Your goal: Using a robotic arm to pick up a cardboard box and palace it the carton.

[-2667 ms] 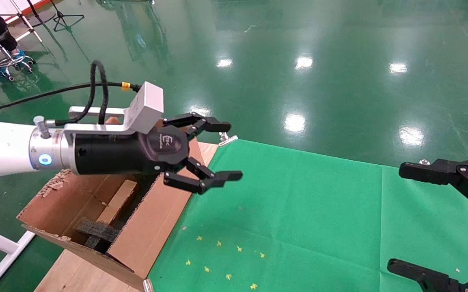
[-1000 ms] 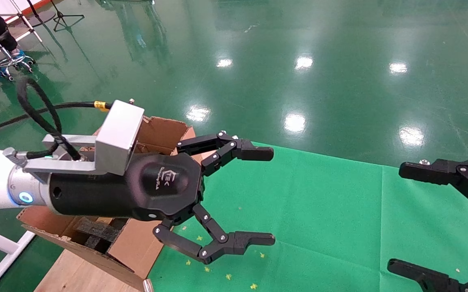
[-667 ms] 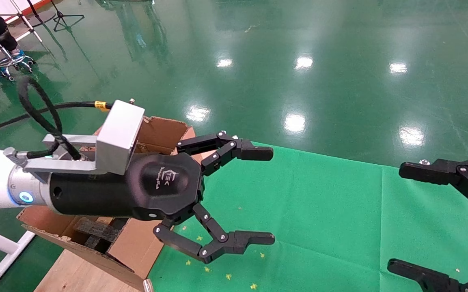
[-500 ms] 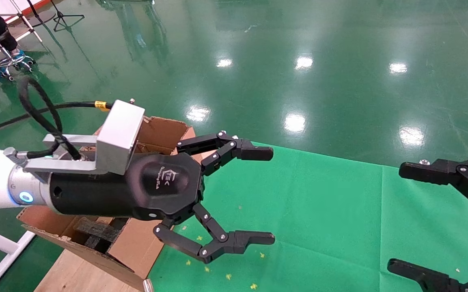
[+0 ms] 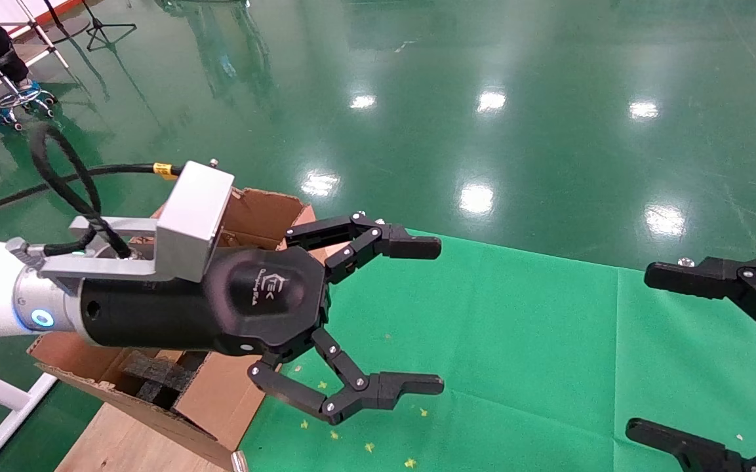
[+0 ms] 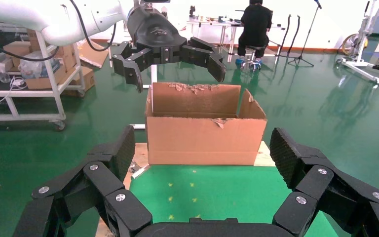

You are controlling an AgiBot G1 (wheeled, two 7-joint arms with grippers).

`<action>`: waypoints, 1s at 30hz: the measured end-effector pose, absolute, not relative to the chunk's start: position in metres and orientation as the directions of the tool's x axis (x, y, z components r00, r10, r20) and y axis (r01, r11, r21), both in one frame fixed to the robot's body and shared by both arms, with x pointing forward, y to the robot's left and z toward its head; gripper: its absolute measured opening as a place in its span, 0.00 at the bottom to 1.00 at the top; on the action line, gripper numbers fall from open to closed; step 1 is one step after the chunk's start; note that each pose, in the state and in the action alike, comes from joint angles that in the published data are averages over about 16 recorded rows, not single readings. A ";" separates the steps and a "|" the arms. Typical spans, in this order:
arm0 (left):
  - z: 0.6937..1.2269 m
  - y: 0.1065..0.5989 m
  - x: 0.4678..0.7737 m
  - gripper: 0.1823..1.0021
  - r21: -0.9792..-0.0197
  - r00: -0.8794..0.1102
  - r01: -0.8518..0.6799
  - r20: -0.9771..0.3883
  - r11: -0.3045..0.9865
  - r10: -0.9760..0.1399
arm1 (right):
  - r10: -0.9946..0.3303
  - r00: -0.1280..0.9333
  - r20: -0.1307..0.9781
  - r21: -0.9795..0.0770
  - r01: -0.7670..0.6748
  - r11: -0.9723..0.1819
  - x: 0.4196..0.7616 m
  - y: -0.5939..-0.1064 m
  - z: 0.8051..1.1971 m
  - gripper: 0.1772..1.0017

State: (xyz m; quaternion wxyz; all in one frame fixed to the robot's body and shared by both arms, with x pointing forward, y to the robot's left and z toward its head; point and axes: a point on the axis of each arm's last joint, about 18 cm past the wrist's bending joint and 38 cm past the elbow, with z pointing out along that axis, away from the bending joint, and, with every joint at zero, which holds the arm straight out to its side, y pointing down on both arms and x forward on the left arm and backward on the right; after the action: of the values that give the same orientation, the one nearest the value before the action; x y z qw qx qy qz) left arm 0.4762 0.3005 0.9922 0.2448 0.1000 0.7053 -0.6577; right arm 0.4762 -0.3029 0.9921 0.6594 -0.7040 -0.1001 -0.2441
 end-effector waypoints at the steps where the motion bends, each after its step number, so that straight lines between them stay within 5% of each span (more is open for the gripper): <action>1: 0.992 0.300 0.476 1.00 -0.879 -0.860 0.463 -0.477 0.115 -0.181 | -0.181 0.861 0.476 -0.880 0.463 -0.110 0.476 -0.303 0.992 1.00; 30: 0.992 0.301 0.476 1.00 -0.879 -0.860 0.463 -0.477 0.115 -0.181 | -0.181 0.861 0.476 -0.880 0.463 -0.110 0.476 -0.303 0.992 1.00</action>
State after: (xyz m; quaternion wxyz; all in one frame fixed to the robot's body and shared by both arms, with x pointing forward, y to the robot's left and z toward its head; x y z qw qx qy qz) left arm 0.4762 0.3005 0.9922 0.2450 0.0999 0.7055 -0.6575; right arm 0.4762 -0.3029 0.9920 0.6594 -0.7040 -0.1001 -0.2441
